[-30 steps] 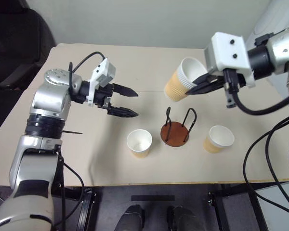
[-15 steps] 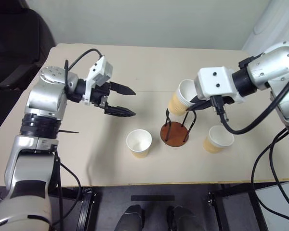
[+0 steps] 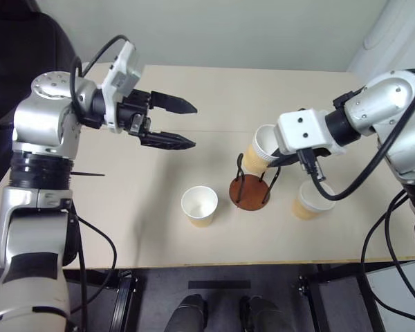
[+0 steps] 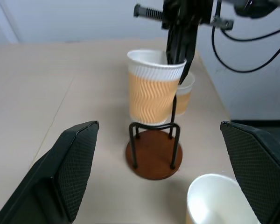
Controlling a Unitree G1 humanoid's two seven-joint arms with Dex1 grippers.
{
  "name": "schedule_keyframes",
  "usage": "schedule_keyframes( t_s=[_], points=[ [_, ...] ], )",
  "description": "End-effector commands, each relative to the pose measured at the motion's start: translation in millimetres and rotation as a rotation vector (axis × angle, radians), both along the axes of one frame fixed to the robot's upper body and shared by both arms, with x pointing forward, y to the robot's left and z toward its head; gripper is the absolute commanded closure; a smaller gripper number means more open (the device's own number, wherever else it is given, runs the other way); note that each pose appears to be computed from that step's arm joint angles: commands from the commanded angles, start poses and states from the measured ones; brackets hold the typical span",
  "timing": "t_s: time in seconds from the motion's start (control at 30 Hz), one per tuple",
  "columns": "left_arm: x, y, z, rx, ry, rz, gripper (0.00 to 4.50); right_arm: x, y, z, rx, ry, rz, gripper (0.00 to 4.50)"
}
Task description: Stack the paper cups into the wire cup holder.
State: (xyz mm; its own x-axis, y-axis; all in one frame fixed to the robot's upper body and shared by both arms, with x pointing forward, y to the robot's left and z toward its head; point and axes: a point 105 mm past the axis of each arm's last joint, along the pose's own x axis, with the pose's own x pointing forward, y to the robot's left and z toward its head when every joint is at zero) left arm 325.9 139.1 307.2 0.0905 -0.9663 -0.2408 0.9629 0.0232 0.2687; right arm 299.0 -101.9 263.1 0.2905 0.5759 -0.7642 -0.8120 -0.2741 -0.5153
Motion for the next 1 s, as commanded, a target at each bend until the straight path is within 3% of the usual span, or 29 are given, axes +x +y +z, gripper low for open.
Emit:
schedule_keyframes(
  t_s=[0.03,0.27,0.37,0.53,0.77,0.83,0.9,1.0],
  points=[
    [-11.4,-2.2,15.9,-0.018,-0.046,-0.052,0.0,-1.8,-3.1,2.9,-0.02,-0.023,0.004,4.48],
    [-12.0,-3.4,16.7,-0.028,-0.041,-0.053,0.0,-2.6,-5.1,-7.6,-0.048,-0.015,0.008,4.48],
    [-11.7,-3.9,15.9,-0.028,-0.039,-0.053,0.0,-3.4,-1.7,-8.3,-0.03,-0.006,0.013,3.99],
    [-12.0,-4.9,14.7,-0.03,-0.036,-0.056,0.0,1.2,11.7,5.7,0.1,-0.043,-0.008,2.34],
    [-12.2,-5.3,12.4,-0.039,-0.041,-0.052,0.0,2.6,13.4,48.9,0.381,-0.07,-0.119,2.34],
    [-12.5,-5.5,12.0,-0.046,-0.044,-0.053,0.0,-10.1,4.3,60.4,0.463,-0.006,-0.164,2.34],
    [-12.2,-5.1,11.8,-0.056,-0.048,-0.052,0.0,-24.1,-5.8,60.9,0.486,0.05,-0.2,2.34],
    [-11.5,-6.0,13.7,-0.085,-0.063,-0.058,0.0,-38.6,-29.8,38.2,0.395,0.094,-0.29,2.34]
  ],
)
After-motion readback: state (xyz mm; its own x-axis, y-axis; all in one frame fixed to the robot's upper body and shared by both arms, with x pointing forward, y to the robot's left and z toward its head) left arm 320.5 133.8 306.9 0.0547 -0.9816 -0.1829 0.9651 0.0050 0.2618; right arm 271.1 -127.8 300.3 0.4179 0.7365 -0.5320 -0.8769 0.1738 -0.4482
